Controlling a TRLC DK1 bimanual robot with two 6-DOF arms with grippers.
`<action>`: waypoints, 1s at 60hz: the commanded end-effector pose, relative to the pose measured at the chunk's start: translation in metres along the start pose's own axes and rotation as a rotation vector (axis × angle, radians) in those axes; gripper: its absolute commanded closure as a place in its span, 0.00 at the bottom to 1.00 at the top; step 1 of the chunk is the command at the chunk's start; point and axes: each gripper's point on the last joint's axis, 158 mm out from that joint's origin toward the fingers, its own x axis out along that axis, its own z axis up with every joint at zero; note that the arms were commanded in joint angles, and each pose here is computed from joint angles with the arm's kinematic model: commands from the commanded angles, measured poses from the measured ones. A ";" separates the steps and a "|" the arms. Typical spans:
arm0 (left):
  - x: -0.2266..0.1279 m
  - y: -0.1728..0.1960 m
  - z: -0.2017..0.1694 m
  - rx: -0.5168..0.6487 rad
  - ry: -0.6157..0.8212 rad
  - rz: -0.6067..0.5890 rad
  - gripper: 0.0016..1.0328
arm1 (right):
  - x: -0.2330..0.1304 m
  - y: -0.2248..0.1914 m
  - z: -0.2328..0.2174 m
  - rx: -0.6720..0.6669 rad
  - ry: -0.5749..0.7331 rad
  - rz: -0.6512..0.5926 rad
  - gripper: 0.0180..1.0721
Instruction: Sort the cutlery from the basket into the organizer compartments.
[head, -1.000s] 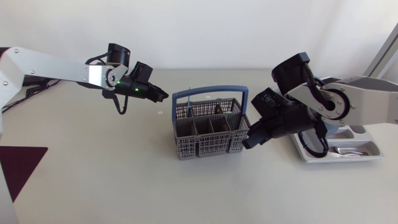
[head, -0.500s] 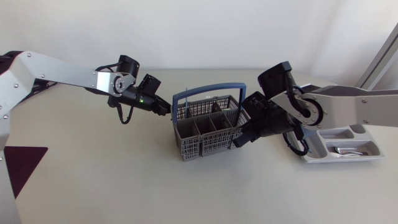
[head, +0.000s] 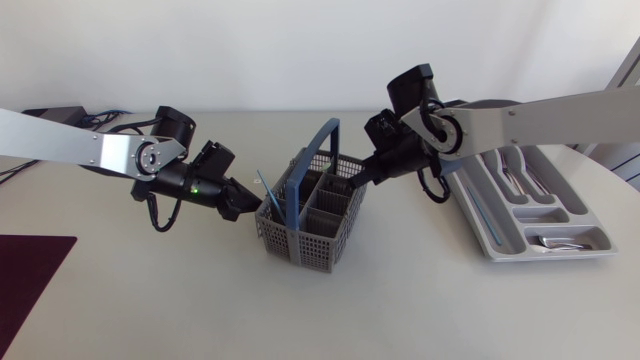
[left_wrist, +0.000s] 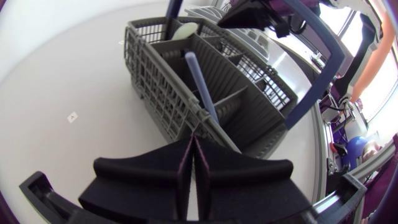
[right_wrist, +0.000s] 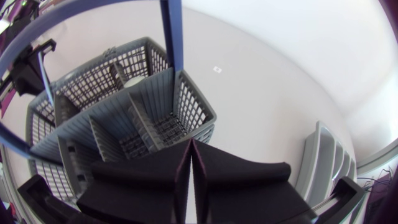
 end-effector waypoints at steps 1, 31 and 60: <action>-0.002 -0.030 -0.002 0.044 -0.003 -0.047 0.97 | 0.013 0.009 0.019 0.031 -0.026 0.034 0.94; -0.033 -0.075 0.004 0.109 -0.004 -0.040 0.97 | -0.011 0.025 0.034 0.030 -0.065 0.099 0.94; -0.027 -0.034 0.015 0.079 -0.006 -0.011 0.97 | -0.086 0.023 -0.015 0.021 -0.081 0.087 0.94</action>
